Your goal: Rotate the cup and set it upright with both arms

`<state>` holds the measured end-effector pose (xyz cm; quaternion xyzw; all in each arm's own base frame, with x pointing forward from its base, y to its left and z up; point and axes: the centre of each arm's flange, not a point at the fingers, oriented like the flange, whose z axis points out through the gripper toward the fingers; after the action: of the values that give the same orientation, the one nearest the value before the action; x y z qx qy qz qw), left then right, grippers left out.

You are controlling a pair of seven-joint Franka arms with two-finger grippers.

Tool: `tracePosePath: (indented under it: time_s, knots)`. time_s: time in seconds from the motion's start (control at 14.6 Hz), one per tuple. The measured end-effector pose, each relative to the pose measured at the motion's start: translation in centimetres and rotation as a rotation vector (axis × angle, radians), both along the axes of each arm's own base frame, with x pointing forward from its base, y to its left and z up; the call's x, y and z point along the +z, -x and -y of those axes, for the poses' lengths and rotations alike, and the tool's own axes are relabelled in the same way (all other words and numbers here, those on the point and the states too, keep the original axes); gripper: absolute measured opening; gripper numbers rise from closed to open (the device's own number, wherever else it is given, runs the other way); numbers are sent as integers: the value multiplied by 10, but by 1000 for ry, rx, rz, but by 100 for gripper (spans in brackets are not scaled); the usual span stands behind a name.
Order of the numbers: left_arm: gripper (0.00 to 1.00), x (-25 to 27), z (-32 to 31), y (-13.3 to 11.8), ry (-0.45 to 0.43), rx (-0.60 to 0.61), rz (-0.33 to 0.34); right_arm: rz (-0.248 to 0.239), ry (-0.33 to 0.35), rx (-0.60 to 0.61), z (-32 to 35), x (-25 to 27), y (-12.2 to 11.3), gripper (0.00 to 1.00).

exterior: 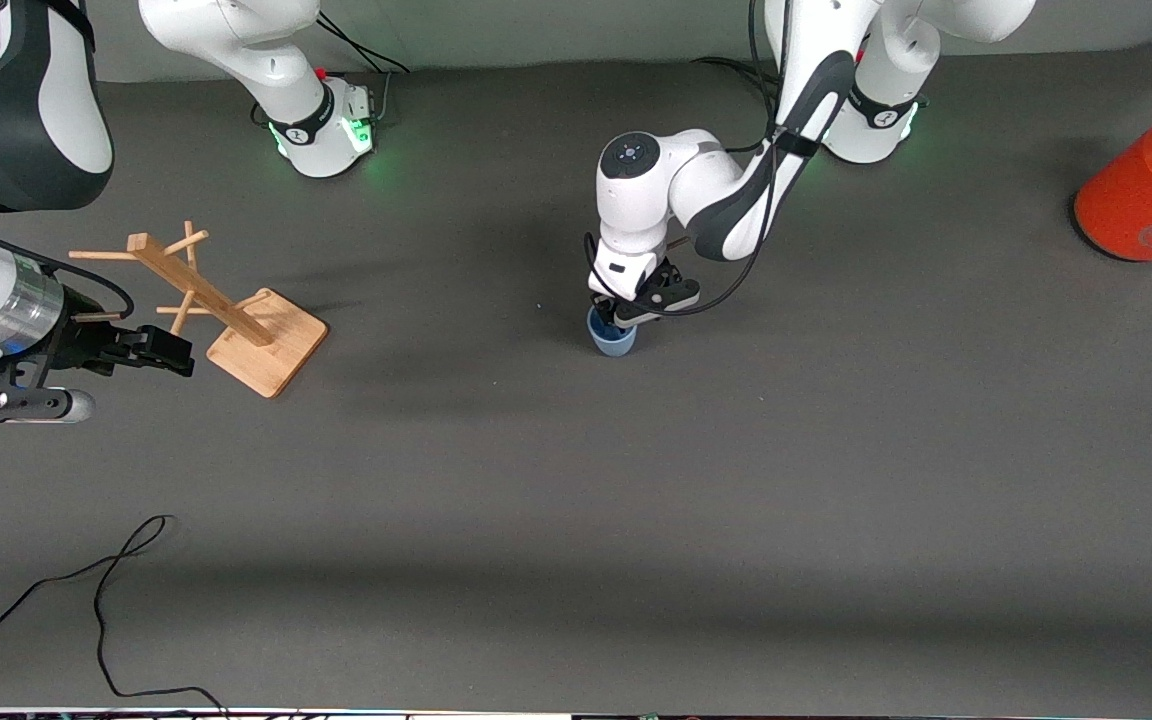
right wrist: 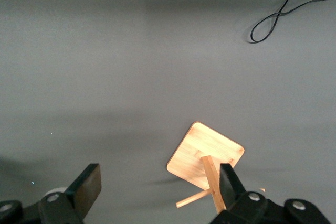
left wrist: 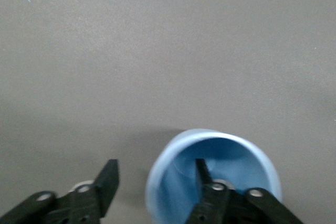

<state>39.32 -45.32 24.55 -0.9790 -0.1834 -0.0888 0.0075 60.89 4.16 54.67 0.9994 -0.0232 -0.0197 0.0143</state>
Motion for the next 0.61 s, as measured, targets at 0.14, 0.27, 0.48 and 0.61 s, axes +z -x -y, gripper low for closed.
tracePosePath:
  time_s: [0.14,0.27,0.48,0.61]
  knots:
    - [96,14,-1,-4,-28,-20,-1,1,0,0,0,0,0,100]
    - [100,47,-3,-7,-35,-29,-26,3,0,0,0,1,0,100]
    - [100,127,-14,-4,-20,-83,-163,8,-3,-2,1,3,-1,100]
    - [100,198,-41,-12,-10,-121,-256,11,-37,-7,-2,6,-1,100]
